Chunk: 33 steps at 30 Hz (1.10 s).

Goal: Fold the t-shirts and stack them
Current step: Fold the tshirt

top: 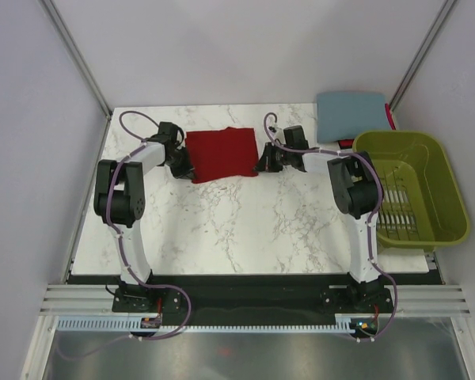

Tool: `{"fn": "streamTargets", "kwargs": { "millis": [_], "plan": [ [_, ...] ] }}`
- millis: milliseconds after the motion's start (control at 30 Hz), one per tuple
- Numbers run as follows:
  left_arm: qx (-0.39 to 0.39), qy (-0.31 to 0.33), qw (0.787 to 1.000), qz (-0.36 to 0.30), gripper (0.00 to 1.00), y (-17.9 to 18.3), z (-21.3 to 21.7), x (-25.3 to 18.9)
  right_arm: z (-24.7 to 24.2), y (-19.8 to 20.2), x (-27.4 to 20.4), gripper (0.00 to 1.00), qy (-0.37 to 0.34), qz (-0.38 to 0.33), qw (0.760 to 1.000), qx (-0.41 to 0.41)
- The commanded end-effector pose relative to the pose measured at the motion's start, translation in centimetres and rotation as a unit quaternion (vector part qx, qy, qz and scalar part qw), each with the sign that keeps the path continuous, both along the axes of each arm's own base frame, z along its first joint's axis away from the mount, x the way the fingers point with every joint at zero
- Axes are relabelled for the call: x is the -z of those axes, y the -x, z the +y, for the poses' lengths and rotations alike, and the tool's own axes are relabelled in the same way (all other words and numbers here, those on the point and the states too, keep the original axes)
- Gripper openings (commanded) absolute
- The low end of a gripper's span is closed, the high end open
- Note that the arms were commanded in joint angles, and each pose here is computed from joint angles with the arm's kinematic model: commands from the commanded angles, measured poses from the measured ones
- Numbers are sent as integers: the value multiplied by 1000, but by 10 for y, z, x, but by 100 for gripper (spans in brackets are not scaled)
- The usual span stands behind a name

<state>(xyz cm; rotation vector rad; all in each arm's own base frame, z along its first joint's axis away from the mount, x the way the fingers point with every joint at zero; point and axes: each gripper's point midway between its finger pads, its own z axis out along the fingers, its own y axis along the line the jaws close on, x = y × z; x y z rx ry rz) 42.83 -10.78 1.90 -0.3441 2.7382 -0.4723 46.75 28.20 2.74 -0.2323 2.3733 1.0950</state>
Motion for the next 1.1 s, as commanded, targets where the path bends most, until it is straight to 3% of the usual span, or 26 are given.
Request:
{"fn": "streamTargets", "kwargs": {
  "millis": [0, 233, 433, 533, 633, 733, 833, 867, 967, 1000, 1067],
  "plan": [
    [10, -60, 998, 15, 2, 14, 20, 11, -7, 14, -12, 0, 9, -18, 1000, 5],
    [19, -101, 995, 7, 2, 48, 36, -13, -32, 56, -16, 0, 31, -18, 998, 48],
    [34, -104, 994, 23, 2, 81, 29, -13, -27, 103, -9, 1, 39, -3, 999, 33],
    [42, -107, 993, 39, 21, 97, 28, -12, -23, 115, -5, 16, 47, 8, 998, 30],
    [15, -148, 988, 31, 21, 100, 44, -17, -25, 122, -8, 28, 54, 24, 997, 40],
    [-4, -173, 985, -3, 34, 90, 56, -44, -32, 129, -17, 39, 66, 33, 996, 50],
    [-12, -171, 984, -50, 35, 68, 55, -79, -38, 133, -38, 46, 68, 28, 995, 65],
    [1, -131, 989, -73, 34, 56, 39, -95, -34, 132, -55, 45, 56, 13, 996, 64],
    [38, -24, 993, -110, 34, 33, -4, -124, -8, 127, -85, 28, 31, -5, 999, 40],
    [40, 0, 994, -103, 34, 27, -13, -121, 3, 127, -89, 16, 23, -6, 999, 27],
    [59, 52, 991, -113, 33, 12, -35, -133, 33, 124, -99, 9, 0, -5, 1000, -12]
  ]
}}
